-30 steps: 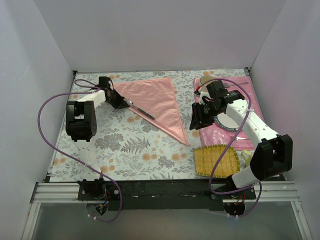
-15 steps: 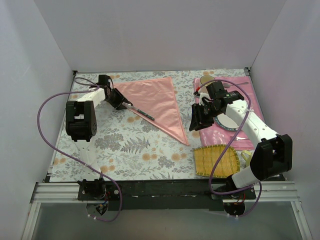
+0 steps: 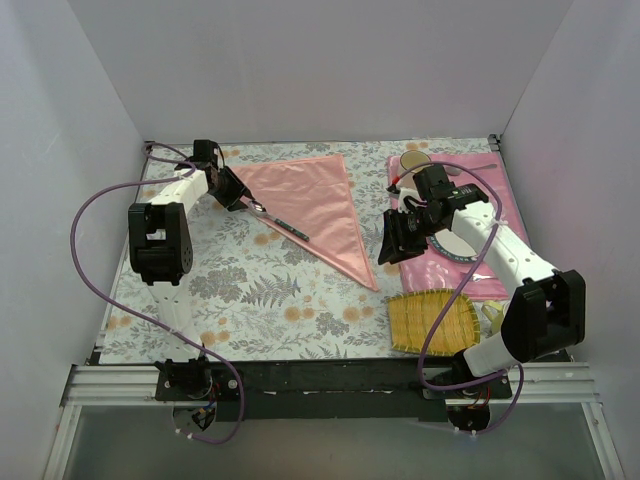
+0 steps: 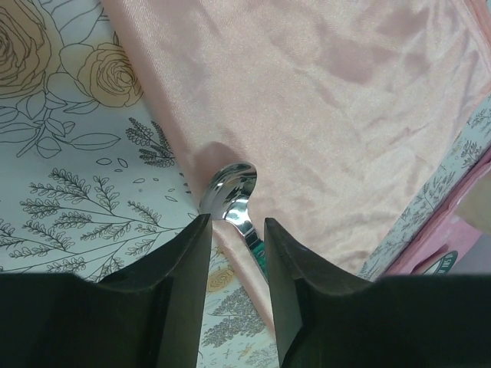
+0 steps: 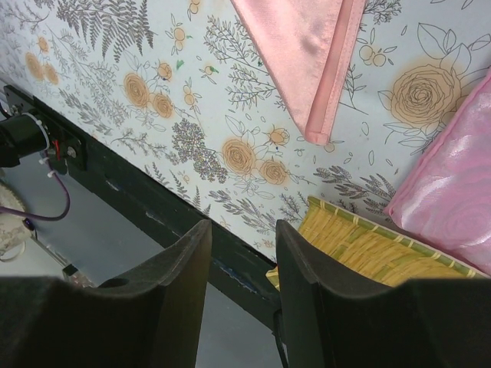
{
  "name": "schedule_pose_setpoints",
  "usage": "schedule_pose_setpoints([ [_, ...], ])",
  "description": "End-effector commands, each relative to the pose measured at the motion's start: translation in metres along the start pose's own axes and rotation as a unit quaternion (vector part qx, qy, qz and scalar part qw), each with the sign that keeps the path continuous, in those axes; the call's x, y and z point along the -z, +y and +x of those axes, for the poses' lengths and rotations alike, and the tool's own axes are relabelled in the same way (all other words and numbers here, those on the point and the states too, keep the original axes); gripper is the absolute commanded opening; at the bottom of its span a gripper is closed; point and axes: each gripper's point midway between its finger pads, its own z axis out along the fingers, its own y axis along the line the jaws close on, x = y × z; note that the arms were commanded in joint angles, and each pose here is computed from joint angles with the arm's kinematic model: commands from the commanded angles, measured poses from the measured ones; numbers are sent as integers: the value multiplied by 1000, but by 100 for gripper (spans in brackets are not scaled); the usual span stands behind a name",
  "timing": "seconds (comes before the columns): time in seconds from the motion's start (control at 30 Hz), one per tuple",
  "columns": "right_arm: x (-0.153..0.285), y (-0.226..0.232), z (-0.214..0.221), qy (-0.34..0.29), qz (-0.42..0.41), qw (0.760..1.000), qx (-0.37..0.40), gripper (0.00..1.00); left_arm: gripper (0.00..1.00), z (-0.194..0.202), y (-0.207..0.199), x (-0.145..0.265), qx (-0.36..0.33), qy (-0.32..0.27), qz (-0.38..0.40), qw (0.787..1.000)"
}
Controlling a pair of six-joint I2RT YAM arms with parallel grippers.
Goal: Fold the napkin, place the utensils inside, and roll it up
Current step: Place the utensil onto the napkin
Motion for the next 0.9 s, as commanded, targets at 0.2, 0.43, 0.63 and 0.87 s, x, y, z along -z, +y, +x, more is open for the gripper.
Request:
schedule_pose_setpoints([
  [0.2, 8, 3, 0, -17, -3, 1000, 11, 47, 34, -14, -4, 5, -14, -19, -2, 1000],
  [0.43, 7, 2, -2, -15, -2, 1000, 10, 47, 34, -15, -5, -3, -14, -17, 3, 1000],
  [0.63, 7, 1, -2, -14, -1, 1000, 9, 47, 34, -18, -7, -5, -16, -15, 0, 1000],
  [0.87, 6, 0, -3, -14, -1, 1000, 8, 47, 34, -17, -9, -11, -18, -9, 8, 1000],
])
